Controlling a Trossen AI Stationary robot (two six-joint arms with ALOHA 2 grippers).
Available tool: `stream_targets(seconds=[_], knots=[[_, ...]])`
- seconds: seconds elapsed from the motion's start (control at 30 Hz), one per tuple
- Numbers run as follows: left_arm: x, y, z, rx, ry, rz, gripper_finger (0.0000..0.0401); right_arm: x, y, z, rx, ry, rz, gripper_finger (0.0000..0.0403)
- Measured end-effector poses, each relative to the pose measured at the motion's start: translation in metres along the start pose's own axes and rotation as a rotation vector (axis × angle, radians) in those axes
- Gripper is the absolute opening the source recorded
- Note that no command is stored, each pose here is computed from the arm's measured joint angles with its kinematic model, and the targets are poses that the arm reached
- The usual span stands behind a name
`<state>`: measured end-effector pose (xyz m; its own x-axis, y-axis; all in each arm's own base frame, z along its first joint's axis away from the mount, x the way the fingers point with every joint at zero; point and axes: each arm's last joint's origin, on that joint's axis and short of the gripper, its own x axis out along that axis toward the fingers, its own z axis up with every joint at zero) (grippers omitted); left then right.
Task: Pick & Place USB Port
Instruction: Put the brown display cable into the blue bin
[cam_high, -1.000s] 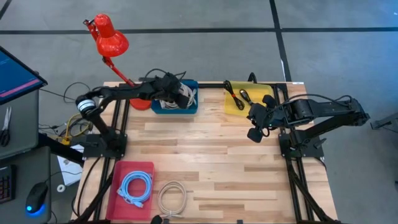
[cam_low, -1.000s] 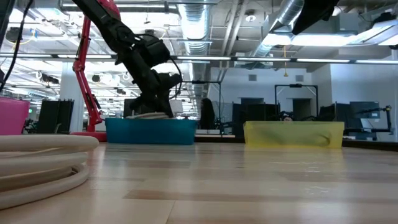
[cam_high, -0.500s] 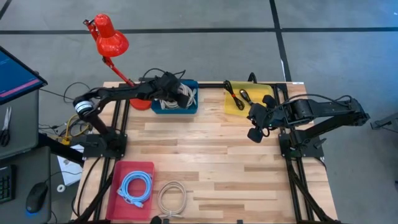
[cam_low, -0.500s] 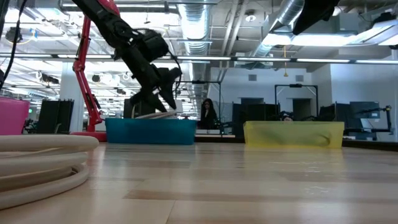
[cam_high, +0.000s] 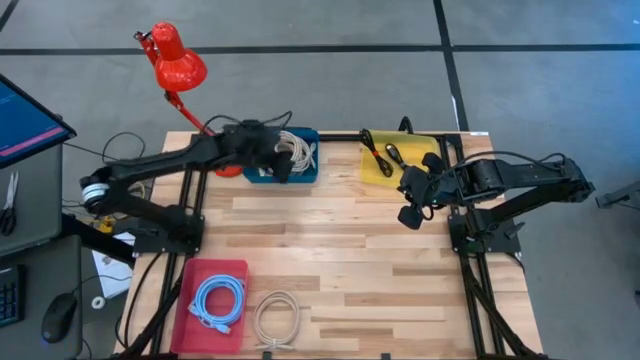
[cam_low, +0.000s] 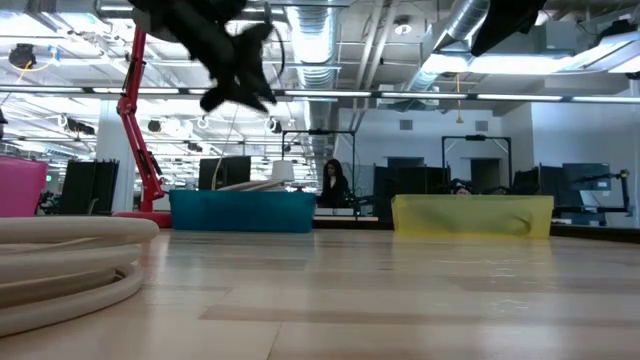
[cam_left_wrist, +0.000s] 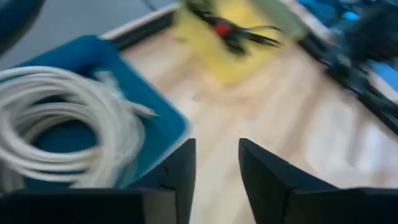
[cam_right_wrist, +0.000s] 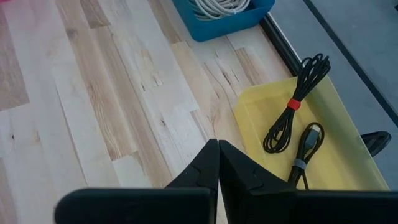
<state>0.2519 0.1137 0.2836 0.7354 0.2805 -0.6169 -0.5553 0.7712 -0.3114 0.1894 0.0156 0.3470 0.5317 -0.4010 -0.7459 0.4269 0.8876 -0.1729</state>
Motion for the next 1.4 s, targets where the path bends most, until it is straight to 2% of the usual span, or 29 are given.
stream_targets(seconds=[0.1,0.23,0.43,0.73,0.97,1.1,1.2,1.4], knots=[[-0.023,-0.03,-0.007,0.087,-0.034,-0.098,0.0094,0.0,0.0,0.0,0.0,0.0,0.0,0.0],[-0.053,-0.066,-0.021,0.177,-0.101,-0.173,0.0054,0.0,0.0,0.0,0.001,-0.001,0.0,0.0],[-0.081,-0.103,-0.045,0.203,-0.117,-0.28,0.0007,0.0,0.0,0.0,0.001,-0.001,0.001,0.0],[-0.087,-0.145,-0.082,0.261,-0.005,-0.401,0.0005,0.0,0.0,0.0,0.028,-0.001,0.003,0.0],[-0.088,-0.18,-0.101,0.342,0.038,-0.423,0.0004,0.0,0.0,0.0,0.029,-0.002,0.003,0.0],[-0.089,-0.193,-0.115,0.429,0.144,-0.389,0.0004,0.0,0.0,0.0,0.029,-0.002,0.004,0.0],[-0.089,-0.196,-0.131,0.483,0.292,-0.349,0.0004,0.0,0.0,0.0,0.029,-0.002,0.004,0.0],[-0.086,-0.2,-0.163,0.5,0.584,-0.358,0.0005,0.0,0.0,0.0,0.029,-0.002,0.004,0.0]])
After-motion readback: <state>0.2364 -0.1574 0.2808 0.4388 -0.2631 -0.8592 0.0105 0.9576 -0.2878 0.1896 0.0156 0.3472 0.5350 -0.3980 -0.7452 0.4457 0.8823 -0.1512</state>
